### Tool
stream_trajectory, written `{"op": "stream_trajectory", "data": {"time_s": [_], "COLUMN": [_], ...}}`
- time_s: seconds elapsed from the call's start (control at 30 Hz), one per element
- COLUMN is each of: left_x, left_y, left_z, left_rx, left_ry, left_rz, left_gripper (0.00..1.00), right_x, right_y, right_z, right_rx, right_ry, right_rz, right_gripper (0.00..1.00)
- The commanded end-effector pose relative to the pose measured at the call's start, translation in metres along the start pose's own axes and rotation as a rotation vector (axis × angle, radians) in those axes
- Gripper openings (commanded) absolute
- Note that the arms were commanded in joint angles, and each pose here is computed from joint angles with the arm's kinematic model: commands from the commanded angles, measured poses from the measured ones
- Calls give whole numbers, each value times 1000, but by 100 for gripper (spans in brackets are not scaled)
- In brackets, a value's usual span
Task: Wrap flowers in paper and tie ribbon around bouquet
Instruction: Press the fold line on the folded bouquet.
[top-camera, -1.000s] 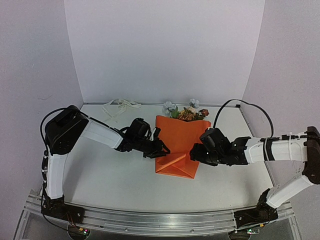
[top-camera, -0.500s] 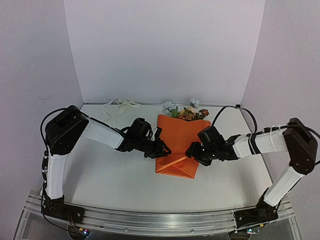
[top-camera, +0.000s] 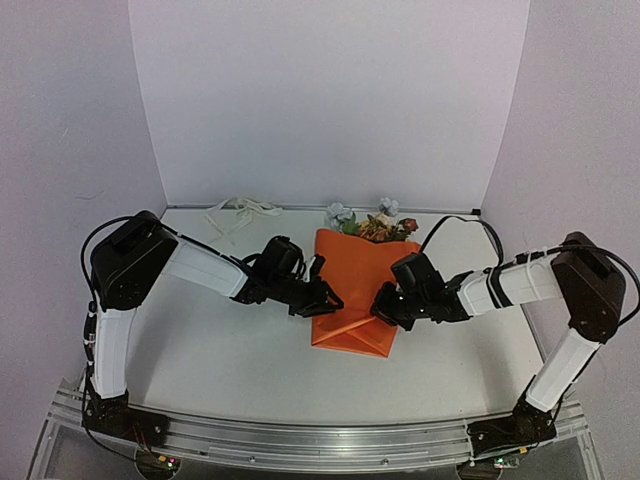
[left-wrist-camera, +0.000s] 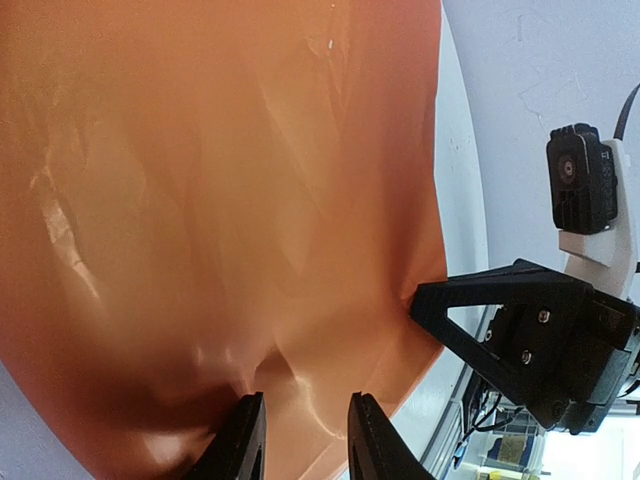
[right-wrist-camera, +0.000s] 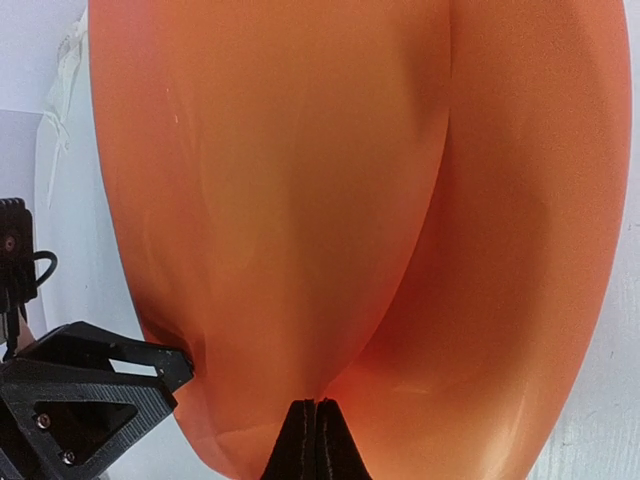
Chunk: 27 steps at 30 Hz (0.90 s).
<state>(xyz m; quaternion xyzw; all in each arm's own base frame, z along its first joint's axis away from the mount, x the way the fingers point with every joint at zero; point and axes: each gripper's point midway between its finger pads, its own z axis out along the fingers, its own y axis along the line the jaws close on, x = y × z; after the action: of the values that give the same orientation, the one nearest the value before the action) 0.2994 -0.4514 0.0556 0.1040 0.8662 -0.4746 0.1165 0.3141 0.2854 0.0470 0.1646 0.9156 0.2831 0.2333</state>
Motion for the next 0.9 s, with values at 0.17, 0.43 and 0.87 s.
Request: {"op": "stream_trajectory", "data": {"time_s": [0.17, 0.43, 0.87], "left_x": [-14, -11, 46], "left_y": [-37, -43, -57], "left_z": [-14, -10, 17], "left_rx": [67, 106, 147], "left_ry": [-37, -3, 193], "left_rz": [72, 87, 127], "left_gripper": [32, 31, 24], "right_x": [2, 14, 16], "right_y": [-14, -50, -54], "right_z": [-21, -23, -18], "right_rx": [37, 131, 148], "right_ry": [-111, -178, -177], "right_rz": [-57, -30, -26], "right_gripper": [0, 0, 0]}}
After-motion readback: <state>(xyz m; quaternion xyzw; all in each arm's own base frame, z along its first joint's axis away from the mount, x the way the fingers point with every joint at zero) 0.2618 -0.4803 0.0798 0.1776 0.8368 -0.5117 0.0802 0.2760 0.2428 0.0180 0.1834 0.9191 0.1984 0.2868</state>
